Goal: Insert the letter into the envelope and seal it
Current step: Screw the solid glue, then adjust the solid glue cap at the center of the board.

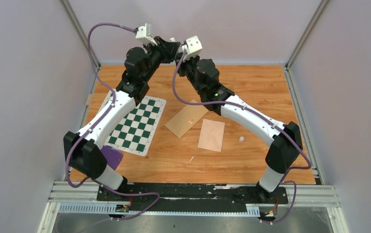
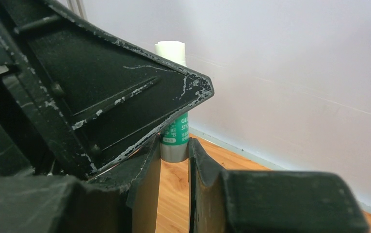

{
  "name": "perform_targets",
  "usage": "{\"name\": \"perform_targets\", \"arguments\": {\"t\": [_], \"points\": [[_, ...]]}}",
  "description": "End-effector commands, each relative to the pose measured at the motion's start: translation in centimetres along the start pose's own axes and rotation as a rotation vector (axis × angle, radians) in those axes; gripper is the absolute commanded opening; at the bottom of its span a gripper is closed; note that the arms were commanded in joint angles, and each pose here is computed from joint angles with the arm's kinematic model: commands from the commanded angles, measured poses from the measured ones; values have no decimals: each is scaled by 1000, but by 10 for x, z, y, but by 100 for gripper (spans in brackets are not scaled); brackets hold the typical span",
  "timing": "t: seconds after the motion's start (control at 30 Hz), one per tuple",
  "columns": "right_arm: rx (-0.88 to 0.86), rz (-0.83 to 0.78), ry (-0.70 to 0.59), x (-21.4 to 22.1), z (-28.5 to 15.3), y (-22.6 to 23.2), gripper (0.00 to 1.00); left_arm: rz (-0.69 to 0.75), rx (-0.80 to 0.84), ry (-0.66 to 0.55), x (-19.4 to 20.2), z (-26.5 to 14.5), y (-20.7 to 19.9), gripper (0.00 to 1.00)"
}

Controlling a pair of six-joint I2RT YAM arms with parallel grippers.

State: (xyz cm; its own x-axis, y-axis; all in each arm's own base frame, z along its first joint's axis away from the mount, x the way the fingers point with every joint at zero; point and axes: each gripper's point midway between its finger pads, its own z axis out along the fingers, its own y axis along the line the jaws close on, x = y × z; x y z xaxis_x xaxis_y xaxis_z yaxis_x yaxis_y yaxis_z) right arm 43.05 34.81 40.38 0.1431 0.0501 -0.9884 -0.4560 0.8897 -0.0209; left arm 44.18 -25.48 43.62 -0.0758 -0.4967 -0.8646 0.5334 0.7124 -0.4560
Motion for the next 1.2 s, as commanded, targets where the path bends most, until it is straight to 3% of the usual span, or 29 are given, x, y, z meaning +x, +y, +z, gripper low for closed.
{"name": "perform_targets", "arguments": {"t": [0.0,0.03,0.2,0.27,0.33,0.43,0.63,0.8,1.0,1.17], "points": [[87,24,-187,-73,0,-20,0,-3,-199,81,22,-11,33,0],[77,32,-182,-71,0,-18,0,-2,-201,82,23,-11,34,0],[-74,0,-74,-60,-18,-14,53,33,-151,89,20,-11,37,0],[-200,-5,16,-45,-41,-22,62,48,-72,114,23,-12,36,0],[-338,53,135,-16,-78,-36,65,79,-15,139,25,-18,39,0],[-402,158,308,24,-132,-73,69,144,93,186,42,-34,40,0],[-416,-9,798,139,-224,-109,71,222,249,263,65,-65,22,0],[-370,22,1114,215,-280,-124,70,226,325,310,75,-77,11,0],[-170,11,1301,263,-300,-155,69,208,343,343,81,-82,9,0],[-99,108,1398,287,-308,-161,63,198,329,348,84,-83,11,0]]}}
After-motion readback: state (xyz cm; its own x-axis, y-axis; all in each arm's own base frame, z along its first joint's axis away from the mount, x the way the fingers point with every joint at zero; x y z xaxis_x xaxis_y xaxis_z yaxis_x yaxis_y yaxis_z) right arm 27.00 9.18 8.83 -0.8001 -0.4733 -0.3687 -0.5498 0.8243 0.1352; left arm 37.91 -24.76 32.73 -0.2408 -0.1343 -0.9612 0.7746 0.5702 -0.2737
